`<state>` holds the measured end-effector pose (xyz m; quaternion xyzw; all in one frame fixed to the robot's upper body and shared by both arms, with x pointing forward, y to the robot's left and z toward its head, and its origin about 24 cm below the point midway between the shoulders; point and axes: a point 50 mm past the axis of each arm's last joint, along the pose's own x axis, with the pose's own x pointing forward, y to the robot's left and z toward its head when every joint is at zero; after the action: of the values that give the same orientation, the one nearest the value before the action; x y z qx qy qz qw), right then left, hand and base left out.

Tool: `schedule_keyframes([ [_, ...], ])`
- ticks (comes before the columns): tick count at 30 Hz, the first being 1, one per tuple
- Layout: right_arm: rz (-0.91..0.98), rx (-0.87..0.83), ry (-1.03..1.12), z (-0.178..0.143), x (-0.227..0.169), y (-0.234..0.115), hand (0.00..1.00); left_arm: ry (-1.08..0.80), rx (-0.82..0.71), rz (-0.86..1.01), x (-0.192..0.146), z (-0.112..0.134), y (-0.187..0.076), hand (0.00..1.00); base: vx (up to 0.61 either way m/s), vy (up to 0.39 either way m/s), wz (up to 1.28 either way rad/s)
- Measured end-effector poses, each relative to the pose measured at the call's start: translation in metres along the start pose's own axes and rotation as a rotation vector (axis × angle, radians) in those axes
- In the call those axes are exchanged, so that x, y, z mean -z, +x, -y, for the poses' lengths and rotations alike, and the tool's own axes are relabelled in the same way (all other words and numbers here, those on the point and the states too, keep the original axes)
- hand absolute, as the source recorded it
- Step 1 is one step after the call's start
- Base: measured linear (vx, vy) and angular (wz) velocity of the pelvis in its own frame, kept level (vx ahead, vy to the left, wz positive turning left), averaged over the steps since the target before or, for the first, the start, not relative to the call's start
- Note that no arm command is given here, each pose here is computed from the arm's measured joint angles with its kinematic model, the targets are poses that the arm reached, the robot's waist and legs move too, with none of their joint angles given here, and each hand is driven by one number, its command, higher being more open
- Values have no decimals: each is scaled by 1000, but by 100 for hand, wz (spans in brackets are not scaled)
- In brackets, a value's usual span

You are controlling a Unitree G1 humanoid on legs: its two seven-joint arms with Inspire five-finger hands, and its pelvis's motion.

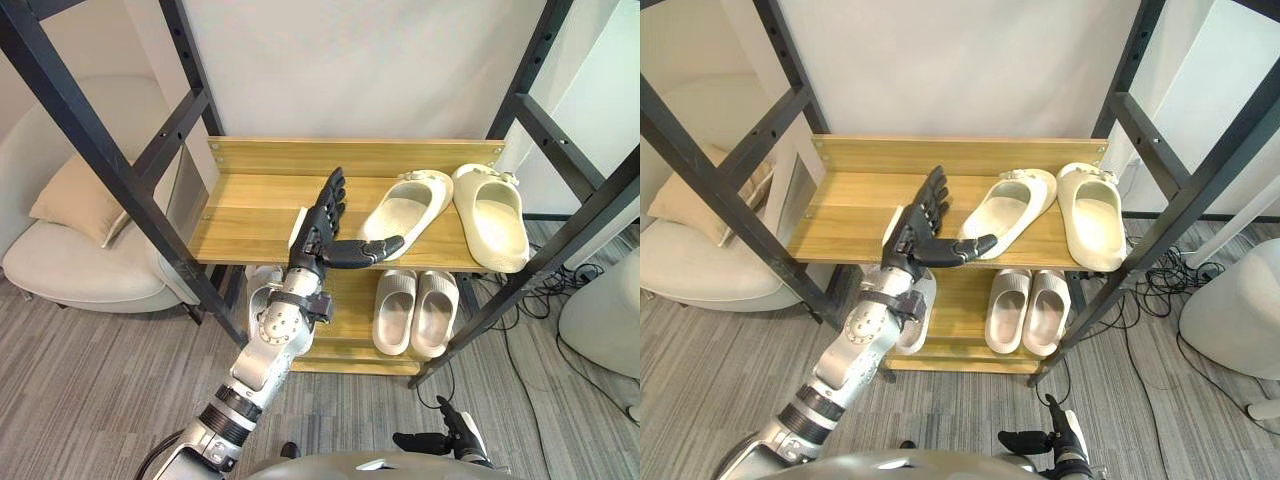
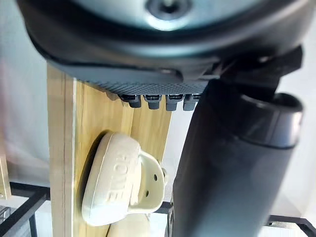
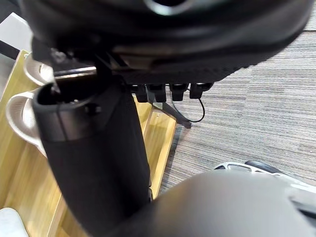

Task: Organize the slippers on the shoe rack

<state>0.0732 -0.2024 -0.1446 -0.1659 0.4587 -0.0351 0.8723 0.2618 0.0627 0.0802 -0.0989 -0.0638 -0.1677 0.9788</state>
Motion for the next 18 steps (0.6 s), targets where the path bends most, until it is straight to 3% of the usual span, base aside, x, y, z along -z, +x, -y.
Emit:
schedule_keyframes([
  [7,6,2,-3,0,-2,1,100,-15,121,-22,4,27,1,100,0,0,0],
  [18,13,2,-21,-1,-4,2,100,-16,137,-44,7,32,10,100,0,0,0],
])
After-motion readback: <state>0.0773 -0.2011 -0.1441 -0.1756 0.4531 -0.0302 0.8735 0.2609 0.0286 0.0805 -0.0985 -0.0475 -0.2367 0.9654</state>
